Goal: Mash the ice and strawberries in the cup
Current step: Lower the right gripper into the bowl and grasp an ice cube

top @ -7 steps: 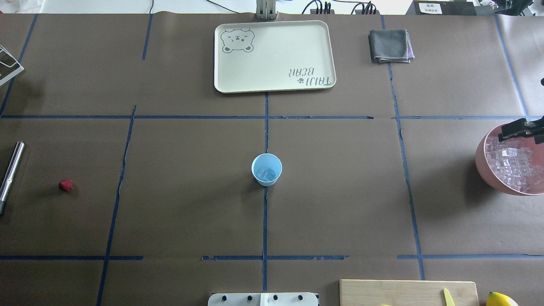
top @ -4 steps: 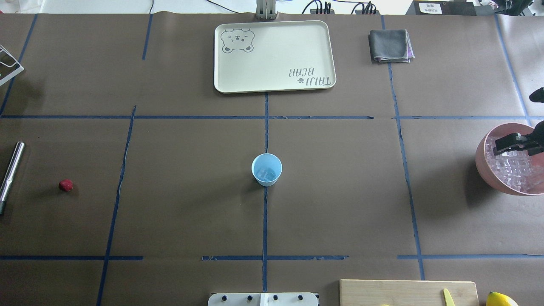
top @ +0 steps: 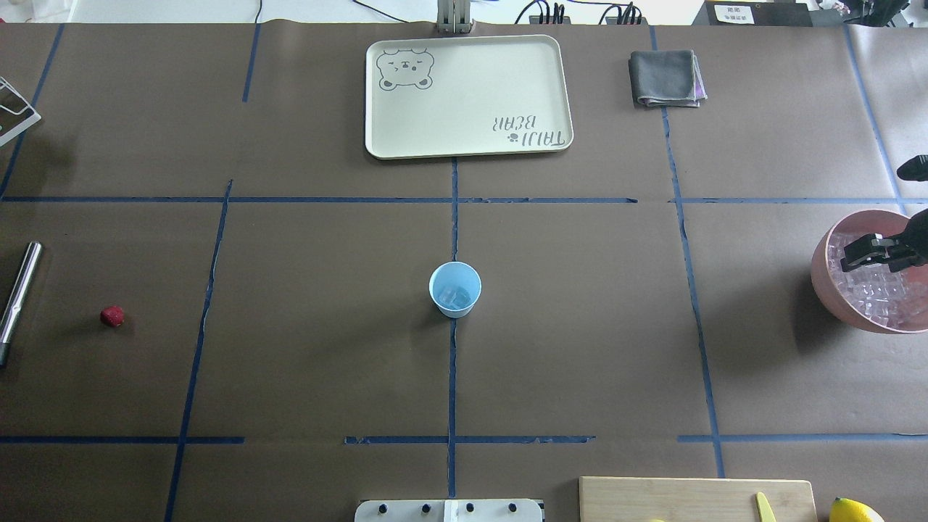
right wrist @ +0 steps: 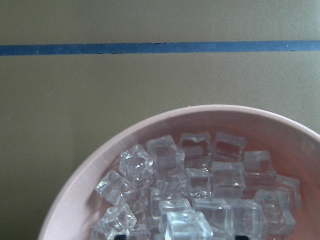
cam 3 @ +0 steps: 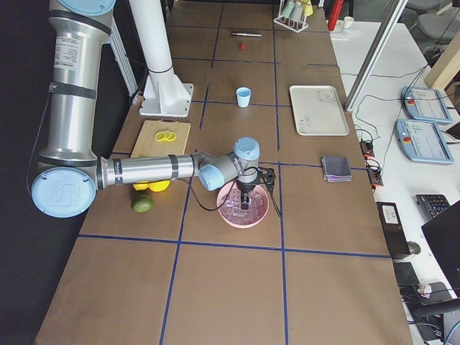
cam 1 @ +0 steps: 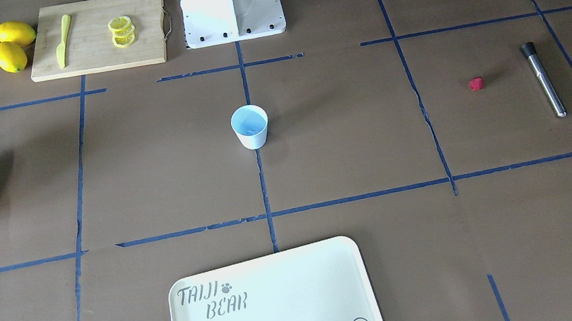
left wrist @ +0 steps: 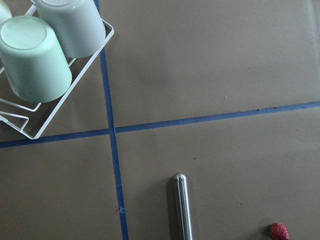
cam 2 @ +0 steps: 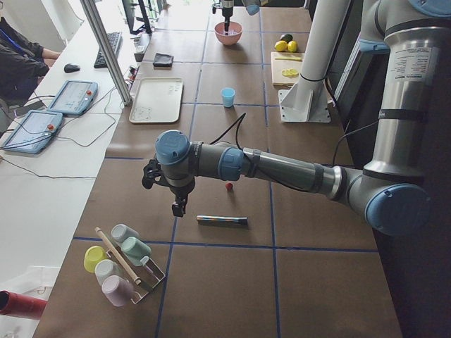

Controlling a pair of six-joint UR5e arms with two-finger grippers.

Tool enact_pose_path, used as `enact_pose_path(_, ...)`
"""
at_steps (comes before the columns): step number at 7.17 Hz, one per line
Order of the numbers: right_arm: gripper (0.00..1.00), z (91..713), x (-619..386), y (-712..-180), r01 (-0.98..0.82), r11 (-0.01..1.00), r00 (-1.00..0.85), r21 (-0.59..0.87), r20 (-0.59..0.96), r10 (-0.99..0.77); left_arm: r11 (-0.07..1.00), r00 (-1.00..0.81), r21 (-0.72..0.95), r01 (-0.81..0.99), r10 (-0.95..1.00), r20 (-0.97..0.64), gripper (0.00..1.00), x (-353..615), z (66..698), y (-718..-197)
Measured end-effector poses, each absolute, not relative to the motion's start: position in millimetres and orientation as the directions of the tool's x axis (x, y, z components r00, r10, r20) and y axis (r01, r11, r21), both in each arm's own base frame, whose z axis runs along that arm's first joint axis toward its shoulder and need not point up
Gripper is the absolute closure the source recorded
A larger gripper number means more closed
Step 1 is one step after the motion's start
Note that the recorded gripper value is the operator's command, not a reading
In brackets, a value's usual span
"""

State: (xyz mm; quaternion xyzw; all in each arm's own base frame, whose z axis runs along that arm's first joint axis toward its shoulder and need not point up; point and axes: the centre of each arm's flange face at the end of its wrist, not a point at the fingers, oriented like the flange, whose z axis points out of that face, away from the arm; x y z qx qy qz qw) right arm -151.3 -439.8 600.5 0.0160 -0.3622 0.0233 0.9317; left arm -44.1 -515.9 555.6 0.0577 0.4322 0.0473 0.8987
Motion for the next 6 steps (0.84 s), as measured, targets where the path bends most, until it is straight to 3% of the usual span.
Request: enact_pose_path(6, 0.28, 601.5, -150.2, -440.6, -0.058, 0.998, 0.738, 0.011, 0.674, 0.036, 0.989, 0.619, 0.146, -0.035, 0.136, -0.774, 0.0, -43.8, 554.9, -516.2)
